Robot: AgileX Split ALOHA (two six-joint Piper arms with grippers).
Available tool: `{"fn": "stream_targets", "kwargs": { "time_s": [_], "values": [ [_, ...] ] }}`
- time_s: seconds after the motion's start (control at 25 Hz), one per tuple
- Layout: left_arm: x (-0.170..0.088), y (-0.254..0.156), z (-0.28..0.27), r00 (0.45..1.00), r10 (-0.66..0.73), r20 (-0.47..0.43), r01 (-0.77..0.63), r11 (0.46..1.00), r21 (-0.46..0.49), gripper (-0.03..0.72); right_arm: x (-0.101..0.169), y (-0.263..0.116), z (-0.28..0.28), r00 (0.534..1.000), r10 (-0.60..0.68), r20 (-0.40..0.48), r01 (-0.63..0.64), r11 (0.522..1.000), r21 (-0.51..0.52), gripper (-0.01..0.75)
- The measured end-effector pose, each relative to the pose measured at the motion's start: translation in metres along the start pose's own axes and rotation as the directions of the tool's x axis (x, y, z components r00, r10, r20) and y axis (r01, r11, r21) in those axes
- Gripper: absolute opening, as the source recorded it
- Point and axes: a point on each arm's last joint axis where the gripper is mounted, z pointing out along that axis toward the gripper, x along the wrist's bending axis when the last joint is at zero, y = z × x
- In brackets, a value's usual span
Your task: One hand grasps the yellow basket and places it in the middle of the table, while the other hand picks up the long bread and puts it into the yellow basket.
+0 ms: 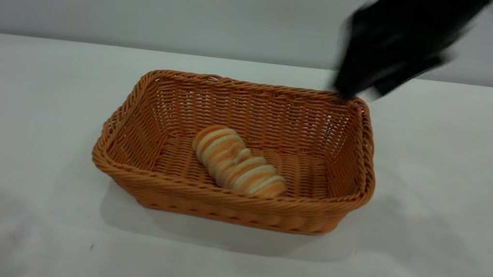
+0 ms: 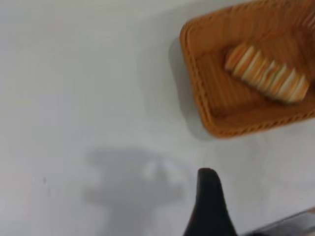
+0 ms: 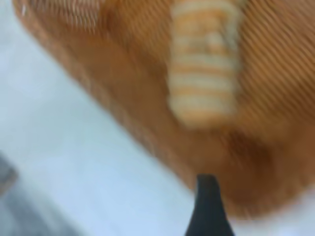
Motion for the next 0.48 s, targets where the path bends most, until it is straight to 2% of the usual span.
{"fn": "stream_targets", "kwargs": {
  "time_s": [0.12, 0.28, 0.48],
  "values": [
    [-0.002, -0.037, 0.0, 1.0, 0.001, -0.011, -0.001, 0.999, 0.035, 0.586, 0.012, -0.019, -0.062, 0.997, -0.006, 0.071, 0.003, 0.999, 0.037, 0.576],
    [-0.003, -0.092, 0.013, 1.0, 0.0, -0.023, 0.003, 0.993, 0.115, 0.586, 0.042, -0.061, -0.117, 0.996, 0.02, 0.089, -0.025, 0.998, 0.05, 0.565],
    [-0.004, -0.161, 0.035, 0.999, 0.001, -0.036, 0.007, 0.978, 0.207, 0.586, 0.072, -0.138, -0.144, 0.994, 0.025, 0.109, -0.029, 0.999, 0.031, 0.563]
  ]
}}
